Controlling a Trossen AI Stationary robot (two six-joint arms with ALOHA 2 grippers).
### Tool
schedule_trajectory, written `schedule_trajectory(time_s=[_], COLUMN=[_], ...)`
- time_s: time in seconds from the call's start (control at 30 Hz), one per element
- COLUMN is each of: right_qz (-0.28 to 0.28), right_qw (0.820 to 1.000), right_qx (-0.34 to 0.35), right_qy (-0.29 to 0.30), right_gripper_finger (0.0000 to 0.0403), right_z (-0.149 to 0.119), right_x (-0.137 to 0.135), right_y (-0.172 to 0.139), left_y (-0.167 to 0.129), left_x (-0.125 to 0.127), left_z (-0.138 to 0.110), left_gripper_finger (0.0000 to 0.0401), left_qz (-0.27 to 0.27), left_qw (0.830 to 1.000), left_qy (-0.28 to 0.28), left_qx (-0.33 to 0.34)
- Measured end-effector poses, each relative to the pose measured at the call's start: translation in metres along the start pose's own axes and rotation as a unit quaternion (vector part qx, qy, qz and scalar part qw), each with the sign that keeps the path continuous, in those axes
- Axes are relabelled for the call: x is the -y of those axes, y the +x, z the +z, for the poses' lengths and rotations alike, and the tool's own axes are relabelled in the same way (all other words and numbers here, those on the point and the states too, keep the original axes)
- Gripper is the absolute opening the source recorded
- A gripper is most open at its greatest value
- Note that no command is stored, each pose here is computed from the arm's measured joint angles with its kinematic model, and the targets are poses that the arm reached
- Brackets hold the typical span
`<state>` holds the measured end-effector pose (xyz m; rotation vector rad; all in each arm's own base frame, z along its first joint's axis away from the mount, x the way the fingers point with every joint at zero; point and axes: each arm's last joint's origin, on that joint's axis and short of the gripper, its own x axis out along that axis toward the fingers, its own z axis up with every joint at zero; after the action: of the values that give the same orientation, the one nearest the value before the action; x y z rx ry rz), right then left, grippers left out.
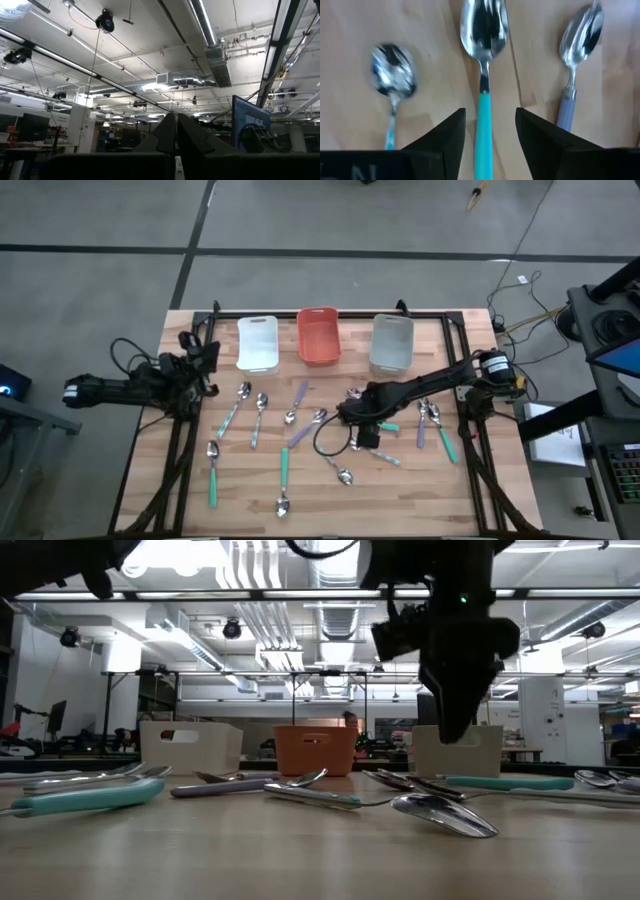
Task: Sort silverware by color (type)
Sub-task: Put the green spoon into the gray bin
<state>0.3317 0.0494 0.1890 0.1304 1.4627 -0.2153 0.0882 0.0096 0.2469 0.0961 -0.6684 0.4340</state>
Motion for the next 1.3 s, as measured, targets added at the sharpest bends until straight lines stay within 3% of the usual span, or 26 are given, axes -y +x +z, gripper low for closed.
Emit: schedule_trajectory(time_s=[0.57, 0.77, 1.0, 1.3], right_qz=[0.005, 0.002, -0.008, -0.003], right_qw=[0.999, 0.999, 0.999, 0.997], right_qx=[0.015, 0.017, 0.023, 0.032], right_qy=[0.036, 0.038, 0.037, 0.064], right_gripper_finger=[0.0164, 0.0124, 0.0044, 0.004], right_z=[-0.028, -0.031, -0.031, -0.028], right_x=[0.007, 0.008, 0.008, 0.007], right_y=[0.054, 0.058, 0.059, 0.055], left_y=[0.0, 0.0, 0.0, 0.0], left_x=[0.0, 0.0, 0.001, 0.001], left_z=[-0.001, -0.002, -0.002, -0.002], left_gripper_finger=[0.0, 0.0, 0.0, 0.0], left_qz=[-0.001, -0.002, -0.002, -0.002], left_qw=[1.0, 1.0, 1.0, 0.999], left_qy=[-0.023, -0.021, -0.021, -0.03], left_qx=[-0.005, -0.008, -0.01, -0.01])
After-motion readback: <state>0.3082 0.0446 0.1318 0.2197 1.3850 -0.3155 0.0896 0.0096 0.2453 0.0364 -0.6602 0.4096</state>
